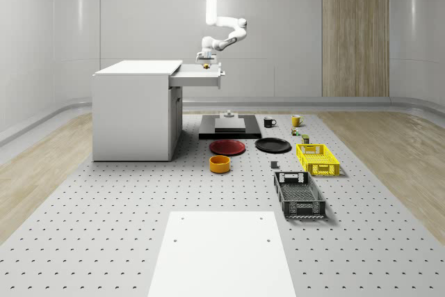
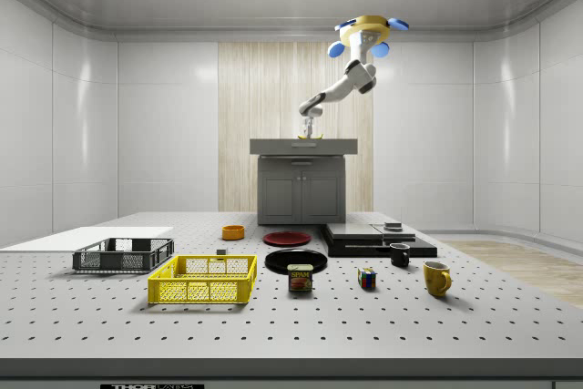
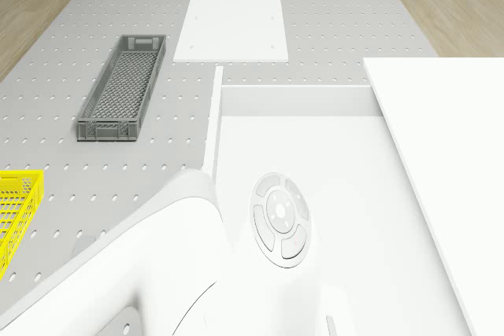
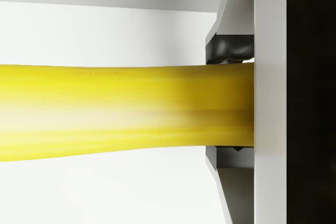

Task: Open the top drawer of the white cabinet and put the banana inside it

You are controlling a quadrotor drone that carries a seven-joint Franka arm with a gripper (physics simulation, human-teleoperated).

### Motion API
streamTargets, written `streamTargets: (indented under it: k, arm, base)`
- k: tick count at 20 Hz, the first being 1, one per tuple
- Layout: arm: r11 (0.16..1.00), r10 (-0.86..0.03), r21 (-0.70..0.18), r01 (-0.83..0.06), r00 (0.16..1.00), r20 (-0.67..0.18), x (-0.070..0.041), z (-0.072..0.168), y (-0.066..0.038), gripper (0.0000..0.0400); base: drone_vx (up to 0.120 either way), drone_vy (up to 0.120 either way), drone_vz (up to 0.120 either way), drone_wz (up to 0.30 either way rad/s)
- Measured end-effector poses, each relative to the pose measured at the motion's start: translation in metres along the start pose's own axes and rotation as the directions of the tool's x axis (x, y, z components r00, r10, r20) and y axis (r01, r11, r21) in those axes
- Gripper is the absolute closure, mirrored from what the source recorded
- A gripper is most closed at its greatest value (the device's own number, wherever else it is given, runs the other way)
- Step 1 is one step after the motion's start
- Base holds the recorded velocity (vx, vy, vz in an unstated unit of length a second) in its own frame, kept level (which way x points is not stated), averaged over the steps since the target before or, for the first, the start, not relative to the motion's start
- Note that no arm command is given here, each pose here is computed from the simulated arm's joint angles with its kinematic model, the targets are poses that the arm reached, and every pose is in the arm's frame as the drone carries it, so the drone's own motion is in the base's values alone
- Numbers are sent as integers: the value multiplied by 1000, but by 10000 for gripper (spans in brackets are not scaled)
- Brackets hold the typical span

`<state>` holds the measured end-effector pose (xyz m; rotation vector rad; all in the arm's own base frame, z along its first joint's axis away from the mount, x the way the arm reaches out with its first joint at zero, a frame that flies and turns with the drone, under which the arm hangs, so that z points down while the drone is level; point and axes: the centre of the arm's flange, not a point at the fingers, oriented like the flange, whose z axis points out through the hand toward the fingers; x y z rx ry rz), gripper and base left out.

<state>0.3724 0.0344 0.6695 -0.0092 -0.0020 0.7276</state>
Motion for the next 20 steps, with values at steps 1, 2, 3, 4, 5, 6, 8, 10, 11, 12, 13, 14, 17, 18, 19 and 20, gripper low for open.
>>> streamTargets:
  k: [1,2,3,4,5,6,8,10,11,12,13,14,17,18,19,20]
  arm:
    - [1000,0,0,0,1000,0,0,5,0,210]
    - [1000,0,0,0,1000,0,0,9,0,210]
    - [1000,0,0,0,1000,0,0,12,0,210]
    - [1000,0,0,0,1000,0,0,17,0,210]
    - [1000,0,0,0,1000,0,0,20,0,210]
    - [1000,0,0,0,1000,0,0,24,0,210]
    - [1000,0,0,0,1000,0,0,31,0,210]
    - [1000,0,0,0,1000,0,0,37,0,210]
    - [1000,3,0,-3,1000,0,0,39,0,179]
    - [1000,11,1,-11,1000,1,0,40,0,139]
    - [1000,19,2,-19,1000,1,0,42,-1,108]
    - [1000,25,3,-25,1000,1,0,42,-1,84]
    - [999,39,5,-39,999,2,0,36,-1,40]
    - [999,42,5,-42,999,2,0,33,-1,31]
    - [999,44,5,-44,999,2,0,30,-1,24]
    - [999,46,5,-46,999,2,0,28,-1,19]
  base:
    - [0,0,0,0]
    - [0,0,0,0]
    - [0,0,0,0]
    - [0,0,0,0]
    - [0,0,0,0]
    - [0,0,0,0]
    - [0,0,0,0]
    - [0,0,0,0]
    - [0,0,0,0]
    - [0,0,0,0]
    - [0,0,0,0]
    - [0,0,0,0]
    - [0,0,0,0]
    - [0,0,0,0]
    - [0,0,0,0]
    - [0,0,0,0]
